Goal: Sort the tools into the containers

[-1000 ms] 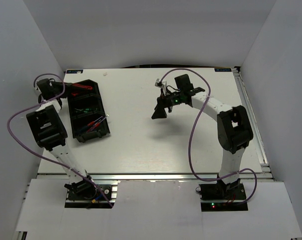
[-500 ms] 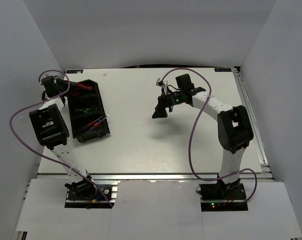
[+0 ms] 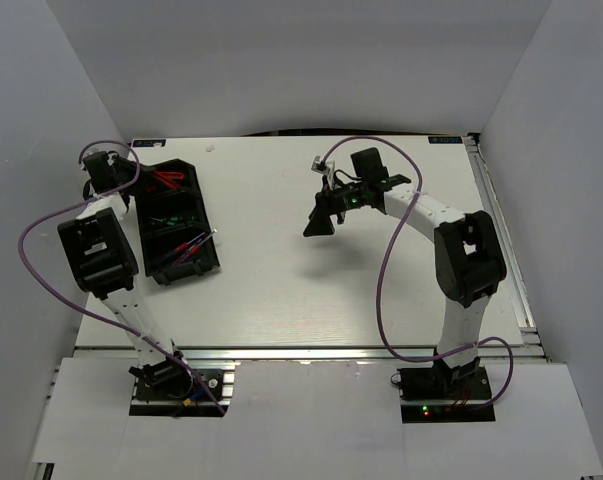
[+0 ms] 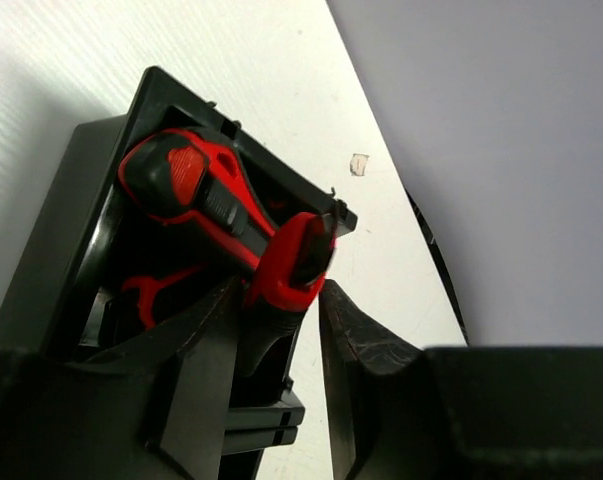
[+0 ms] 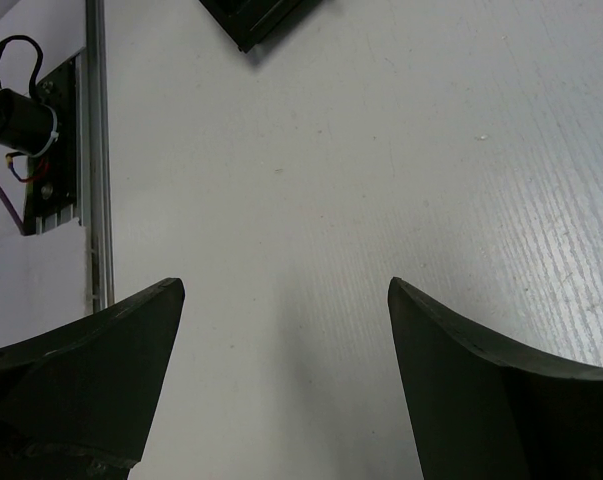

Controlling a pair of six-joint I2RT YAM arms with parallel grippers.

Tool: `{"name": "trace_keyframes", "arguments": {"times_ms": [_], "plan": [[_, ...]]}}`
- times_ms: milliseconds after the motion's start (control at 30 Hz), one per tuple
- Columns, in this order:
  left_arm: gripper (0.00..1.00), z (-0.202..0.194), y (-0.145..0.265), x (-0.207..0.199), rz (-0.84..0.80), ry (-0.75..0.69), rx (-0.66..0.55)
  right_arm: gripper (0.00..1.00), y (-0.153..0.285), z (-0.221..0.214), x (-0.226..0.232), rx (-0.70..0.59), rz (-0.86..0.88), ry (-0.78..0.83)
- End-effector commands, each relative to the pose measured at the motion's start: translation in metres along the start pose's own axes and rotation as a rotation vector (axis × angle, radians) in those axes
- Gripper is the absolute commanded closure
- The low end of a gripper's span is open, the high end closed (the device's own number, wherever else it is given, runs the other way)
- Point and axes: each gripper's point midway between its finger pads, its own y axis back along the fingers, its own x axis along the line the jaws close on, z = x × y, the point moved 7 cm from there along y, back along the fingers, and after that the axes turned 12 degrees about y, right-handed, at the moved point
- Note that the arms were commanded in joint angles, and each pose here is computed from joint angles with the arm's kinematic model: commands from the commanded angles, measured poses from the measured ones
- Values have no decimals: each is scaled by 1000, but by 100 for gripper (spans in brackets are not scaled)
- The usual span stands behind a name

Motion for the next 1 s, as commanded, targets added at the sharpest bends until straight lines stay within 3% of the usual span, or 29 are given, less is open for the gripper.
{"name": "trace_keyframes", "arguments": {"times_ms": [0, 133, 533, 867, 900, 967], "plan": [[53, 12, 21, -33, -56, -44, -31, 11, 8, 13, 10, -41, 19, 35], [45, 11, 31, -34, -38, -54, -41, 10, 8, 13, 11, -45, 22, 35], [36, 22, 63, -38, 62, -147, -109, 11, 10, 14, 17, -55, 38, 30], [28, 12, 103, -14, 135, -158, -95, 11, 16, 15, 19, -28, 11, 82], [21, 11, 113, -21, 111, -170, -101, 11, 18, 15, 17, -15, -9, 96], [18, 1, 123, -16, 96, -174, -74, 11, 23, 21, 15, 4, -29, 148]]}}
